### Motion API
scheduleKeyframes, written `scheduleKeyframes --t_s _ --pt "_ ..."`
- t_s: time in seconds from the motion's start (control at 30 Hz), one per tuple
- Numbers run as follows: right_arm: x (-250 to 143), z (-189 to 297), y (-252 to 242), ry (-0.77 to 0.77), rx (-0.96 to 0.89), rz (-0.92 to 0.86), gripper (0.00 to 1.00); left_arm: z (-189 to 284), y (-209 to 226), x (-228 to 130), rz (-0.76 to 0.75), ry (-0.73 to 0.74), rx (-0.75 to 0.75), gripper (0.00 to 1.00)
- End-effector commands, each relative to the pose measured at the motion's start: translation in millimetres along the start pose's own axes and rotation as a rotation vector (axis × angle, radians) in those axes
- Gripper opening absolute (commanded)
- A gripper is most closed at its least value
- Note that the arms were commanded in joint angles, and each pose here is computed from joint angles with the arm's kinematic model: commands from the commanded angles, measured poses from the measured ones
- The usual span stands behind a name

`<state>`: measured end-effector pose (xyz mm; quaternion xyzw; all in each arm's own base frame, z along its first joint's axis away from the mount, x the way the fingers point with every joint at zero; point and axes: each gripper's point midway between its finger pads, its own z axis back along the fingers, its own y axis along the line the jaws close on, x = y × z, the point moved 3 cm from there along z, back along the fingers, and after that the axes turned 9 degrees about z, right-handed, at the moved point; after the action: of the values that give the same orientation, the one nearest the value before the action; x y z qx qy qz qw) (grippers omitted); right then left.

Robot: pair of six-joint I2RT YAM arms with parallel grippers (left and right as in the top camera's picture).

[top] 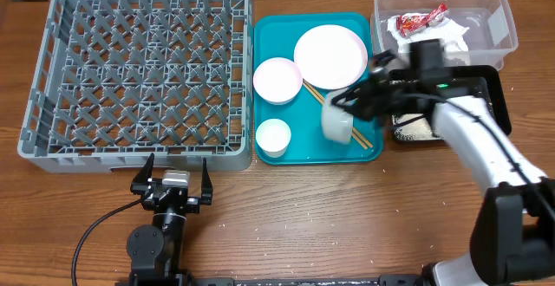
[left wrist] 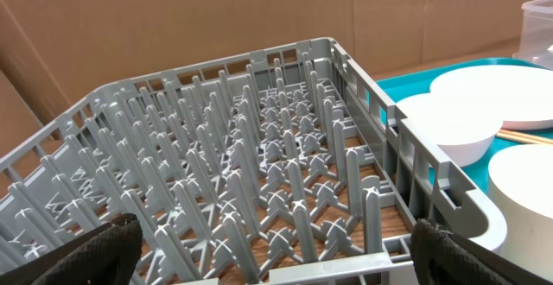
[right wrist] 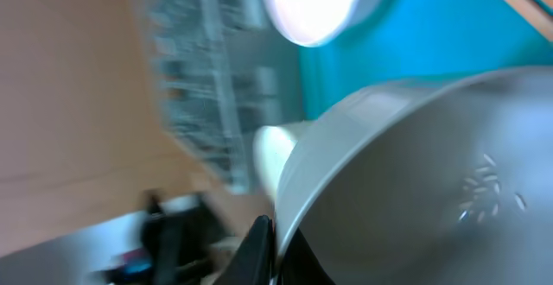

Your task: Sort waste into correct bins and load items into the dishwasher

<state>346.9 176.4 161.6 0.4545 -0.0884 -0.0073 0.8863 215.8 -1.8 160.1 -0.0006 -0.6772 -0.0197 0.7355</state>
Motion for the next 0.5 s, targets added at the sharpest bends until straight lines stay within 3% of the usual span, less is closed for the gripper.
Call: scheduleKeyframes --t_s 0.0,0.2,0.4,0.47 --pt "0 -10 -10 -0.070 -0.255 0.124 0.04 0 0 -2 -0.015 0.001 0.003 1.00" --pt "-22 -30 -18 -0.054 -0.504 0.207 0.04 0 0 -2 -0.015 0.000 0.003 1.00" --pt "-29 -40 -15 -0.068 -0.597 0.278 0.04 0 0 -2 -0.015 0.001 0.003 1.00" --pt "-29 -42 -13 -0.075 -0.603 0.291 0.09 0 0 -2 -0.015 0.000 0.003 1.00"
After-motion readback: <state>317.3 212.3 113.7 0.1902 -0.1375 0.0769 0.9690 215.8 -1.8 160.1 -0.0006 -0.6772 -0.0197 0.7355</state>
